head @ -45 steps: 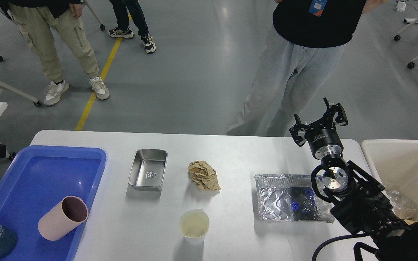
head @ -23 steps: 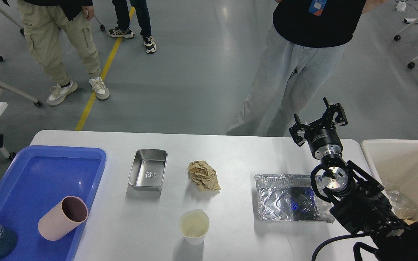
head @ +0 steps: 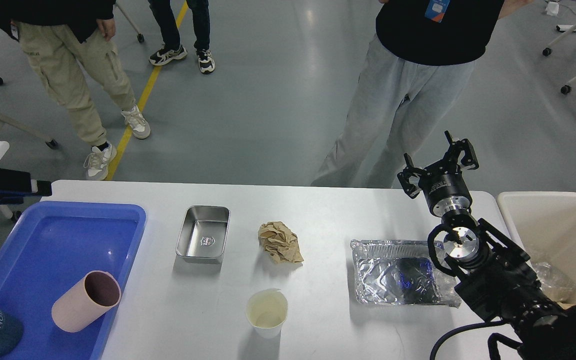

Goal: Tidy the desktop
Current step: 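Reach the left gripper to the steel tray rim and grasp it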

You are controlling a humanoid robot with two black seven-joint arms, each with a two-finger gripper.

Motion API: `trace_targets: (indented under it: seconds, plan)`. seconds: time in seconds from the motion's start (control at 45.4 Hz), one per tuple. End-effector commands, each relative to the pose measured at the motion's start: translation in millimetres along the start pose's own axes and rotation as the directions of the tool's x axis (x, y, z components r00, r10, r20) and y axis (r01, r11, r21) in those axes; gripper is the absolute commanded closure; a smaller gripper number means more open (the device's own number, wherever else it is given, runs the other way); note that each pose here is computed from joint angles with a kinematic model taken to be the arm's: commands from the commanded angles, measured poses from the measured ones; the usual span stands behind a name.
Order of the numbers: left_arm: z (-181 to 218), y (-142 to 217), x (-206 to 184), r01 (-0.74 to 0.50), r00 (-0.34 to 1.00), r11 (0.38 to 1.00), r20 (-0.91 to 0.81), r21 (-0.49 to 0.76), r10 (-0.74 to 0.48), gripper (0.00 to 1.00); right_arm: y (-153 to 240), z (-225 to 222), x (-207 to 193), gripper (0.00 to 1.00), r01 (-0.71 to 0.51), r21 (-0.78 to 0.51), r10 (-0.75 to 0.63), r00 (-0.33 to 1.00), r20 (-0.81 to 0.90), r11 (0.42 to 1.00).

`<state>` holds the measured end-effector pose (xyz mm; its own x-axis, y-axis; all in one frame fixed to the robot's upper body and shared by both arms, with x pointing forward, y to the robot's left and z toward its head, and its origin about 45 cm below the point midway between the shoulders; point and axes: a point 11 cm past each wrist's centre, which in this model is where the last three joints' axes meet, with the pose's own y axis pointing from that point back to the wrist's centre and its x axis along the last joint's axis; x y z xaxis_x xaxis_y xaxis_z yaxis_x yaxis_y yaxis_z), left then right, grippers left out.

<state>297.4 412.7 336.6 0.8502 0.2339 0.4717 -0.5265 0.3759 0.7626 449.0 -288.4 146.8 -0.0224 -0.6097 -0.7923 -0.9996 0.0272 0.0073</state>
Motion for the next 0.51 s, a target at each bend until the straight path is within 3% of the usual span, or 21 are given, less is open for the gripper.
trace_targets:
  seconds: [0.0, 0.309, 0.485]
  plan:
    - [-6, -37, -2, 0.009, 1.000, 1.000, 0.007, -0.009, -0.009, 0.37, 1, 1, 1, 0.00, -0.005, -0.001, 0.005, 1.000, -0.002, 1.000]
    - [-25, -120, -6, 0.003, 0.999, 1.000, -0.054, 0.006, -0.002, 0.37, 0, 2, -2, 0.00, -0.003, -0.002, 0.003, 1.000, 0.001, 1.000]
    - [-13, -185, -15, 0.034, 0.997, 0.999, -0.071, 0.010, -0.033, 0.38, -2, 2, -8, 0.00, 0.001, -0.003, -0.001, 1.000, 0.000, 1.000]
